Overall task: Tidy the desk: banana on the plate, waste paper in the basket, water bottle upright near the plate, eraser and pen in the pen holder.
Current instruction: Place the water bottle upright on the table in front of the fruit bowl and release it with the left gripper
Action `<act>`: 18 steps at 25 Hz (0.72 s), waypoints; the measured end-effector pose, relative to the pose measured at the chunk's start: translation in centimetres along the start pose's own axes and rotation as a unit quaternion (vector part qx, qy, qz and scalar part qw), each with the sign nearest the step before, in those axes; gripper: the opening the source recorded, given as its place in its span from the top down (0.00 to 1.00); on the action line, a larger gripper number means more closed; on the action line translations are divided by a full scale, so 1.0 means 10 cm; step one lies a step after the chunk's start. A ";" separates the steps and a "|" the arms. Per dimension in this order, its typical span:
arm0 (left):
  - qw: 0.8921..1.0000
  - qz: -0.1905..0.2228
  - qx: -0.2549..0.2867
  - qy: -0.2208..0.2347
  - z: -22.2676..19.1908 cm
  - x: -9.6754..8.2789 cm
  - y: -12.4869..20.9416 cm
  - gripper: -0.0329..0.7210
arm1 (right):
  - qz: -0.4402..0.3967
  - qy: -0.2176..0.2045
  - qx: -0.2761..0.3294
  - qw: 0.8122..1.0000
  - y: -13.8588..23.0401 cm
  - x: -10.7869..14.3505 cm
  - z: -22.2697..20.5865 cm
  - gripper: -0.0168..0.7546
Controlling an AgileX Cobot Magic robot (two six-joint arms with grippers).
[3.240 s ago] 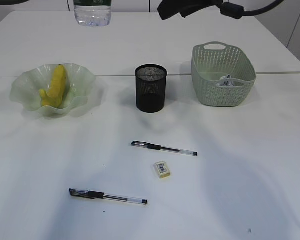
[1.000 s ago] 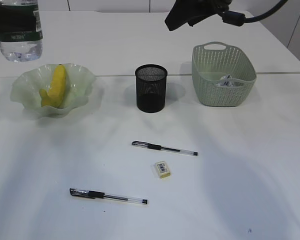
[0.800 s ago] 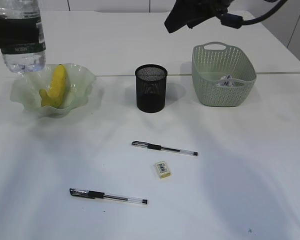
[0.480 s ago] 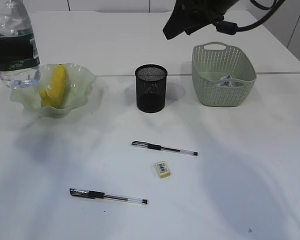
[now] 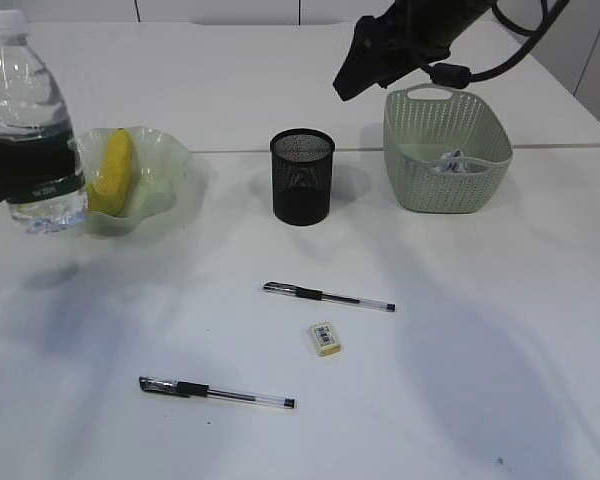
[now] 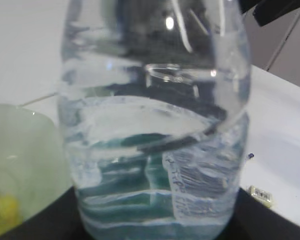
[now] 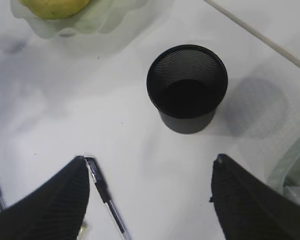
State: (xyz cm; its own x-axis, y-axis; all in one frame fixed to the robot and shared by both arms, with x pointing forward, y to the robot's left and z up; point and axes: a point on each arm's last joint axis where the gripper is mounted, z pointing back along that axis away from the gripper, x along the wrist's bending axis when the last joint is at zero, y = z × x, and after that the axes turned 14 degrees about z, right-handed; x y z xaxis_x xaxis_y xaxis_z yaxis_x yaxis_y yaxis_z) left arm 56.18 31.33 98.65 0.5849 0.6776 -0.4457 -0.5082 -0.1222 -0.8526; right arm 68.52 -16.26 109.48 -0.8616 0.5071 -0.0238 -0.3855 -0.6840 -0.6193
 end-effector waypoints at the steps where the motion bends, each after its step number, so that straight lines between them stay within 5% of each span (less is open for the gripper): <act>1: 1.000 0.003 0.003 -0.006 -0.01 0.02 0.04 0.48 | 0.002 0.003 0.003 1.000 0.01 -0.01 0.00 0.25; 18: 0.997 0.019 0.039 -0.059 -0.12 0.32 0.53 0.48 | 0.017 0.013 0.009 1.000 0.02 -0.02 0.00 0.25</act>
State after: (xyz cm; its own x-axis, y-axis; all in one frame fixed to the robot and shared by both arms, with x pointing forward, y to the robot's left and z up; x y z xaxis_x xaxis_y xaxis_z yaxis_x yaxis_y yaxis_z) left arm 56.14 31.94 92.42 0.4873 0.7550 -0.4387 -0.5789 -0.0967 -0.8096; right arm 68.66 -16.49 109.38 -0.8655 0.4968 -0.0646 -0.3629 -0.7106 -0.6028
